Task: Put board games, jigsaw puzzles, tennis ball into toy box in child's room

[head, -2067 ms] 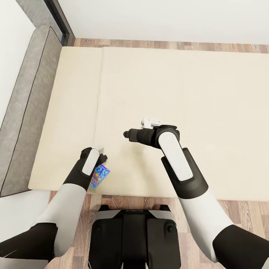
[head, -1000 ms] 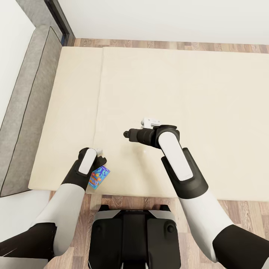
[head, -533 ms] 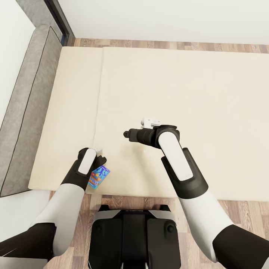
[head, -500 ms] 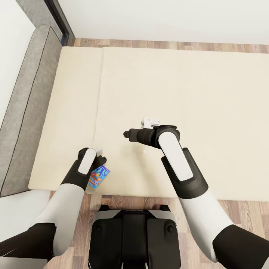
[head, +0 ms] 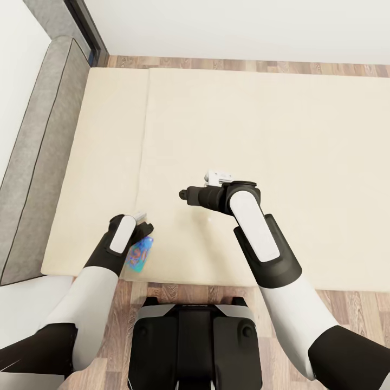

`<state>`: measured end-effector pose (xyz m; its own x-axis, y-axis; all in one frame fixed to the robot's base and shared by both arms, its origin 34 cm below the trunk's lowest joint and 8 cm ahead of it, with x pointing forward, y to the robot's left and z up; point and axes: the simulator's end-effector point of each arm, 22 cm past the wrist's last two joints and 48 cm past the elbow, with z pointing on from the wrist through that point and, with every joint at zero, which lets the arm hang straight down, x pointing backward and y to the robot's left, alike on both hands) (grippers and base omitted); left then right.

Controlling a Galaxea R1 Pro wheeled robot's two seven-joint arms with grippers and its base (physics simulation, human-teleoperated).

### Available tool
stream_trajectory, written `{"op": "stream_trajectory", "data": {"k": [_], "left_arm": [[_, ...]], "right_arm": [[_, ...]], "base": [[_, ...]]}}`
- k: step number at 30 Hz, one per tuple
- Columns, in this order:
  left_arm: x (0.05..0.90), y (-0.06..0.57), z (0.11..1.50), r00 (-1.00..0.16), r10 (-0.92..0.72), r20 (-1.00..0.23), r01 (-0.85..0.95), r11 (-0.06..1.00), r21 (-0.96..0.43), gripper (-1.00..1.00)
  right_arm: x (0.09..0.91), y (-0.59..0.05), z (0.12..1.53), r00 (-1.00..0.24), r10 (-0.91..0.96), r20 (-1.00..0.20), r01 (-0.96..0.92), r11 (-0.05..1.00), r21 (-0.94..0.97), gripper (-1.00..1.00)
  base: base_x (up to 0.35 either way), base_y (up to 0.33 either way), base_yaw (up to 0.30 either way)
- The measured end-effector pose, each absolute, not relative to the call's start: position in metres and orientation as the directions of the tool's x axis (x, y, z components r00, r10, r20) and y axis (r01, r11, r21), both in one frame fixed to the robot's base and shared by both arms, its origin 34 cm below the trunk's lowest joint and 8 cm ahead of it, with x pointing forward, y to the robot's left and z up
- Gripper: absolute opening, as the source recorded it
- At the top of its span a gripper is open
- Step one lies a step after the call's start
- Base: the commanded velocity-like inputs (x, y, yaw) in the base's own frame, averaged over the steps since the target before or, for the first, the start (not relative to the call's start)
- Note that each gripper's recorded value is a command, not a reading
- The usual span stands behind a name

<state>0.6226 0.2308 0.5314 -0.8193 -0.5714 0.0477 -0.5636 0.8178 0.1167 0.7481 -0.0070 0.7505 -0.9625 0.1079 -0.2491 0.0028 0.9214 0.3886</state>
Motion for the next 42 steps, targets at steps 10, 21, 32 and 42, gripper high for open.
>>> {"op": "stream_trajectory", "data": {"k": [10, 21, 32, 42], "left_arm": [[0.625, 0.234, 0.532, -0.82, -0.57, 0.041, -0.563, 0.818, 0.116, 1.0], [0.624, 0.233, 0.532, -0.816, -0.575, 0.048, -0.568, 0.815, 0.113, 1.0], [0.619, 0.233, 0.531, -0.815, -0.576, 0.064, -0.567, 0.815, 0.119, 1.0], [0.614, 0.232, 0.532, -0.824, -0.559, 0.094, -0.547, 0.828, 0.124, 1.0]], "right_arm": [[0.752, -0.007, 0.753, -0.961, 0.108, -0.256, 0.0, 0.921, 0.389, 1.0], [0.755, -0.007, 0.755, -0.959, 0.108, -0.263, -0.003, 0.921, 0.389, 1.0], [0.756, -0.007, 0.756, -0.958, 0.108, -0.265, -0.004, 0.921, 0.39, 1.0], [0.756, -0.007, 0.756, -0.958, 0.109, -0.265, -0.003, 0.921, 0.39, 1.0]], "base": [[0.0, 0.0, 0.0], [0.0, 0.0, 0.0], [0.0, 0.0, 0.0], [0.0, 0.0, 0.0]]}}
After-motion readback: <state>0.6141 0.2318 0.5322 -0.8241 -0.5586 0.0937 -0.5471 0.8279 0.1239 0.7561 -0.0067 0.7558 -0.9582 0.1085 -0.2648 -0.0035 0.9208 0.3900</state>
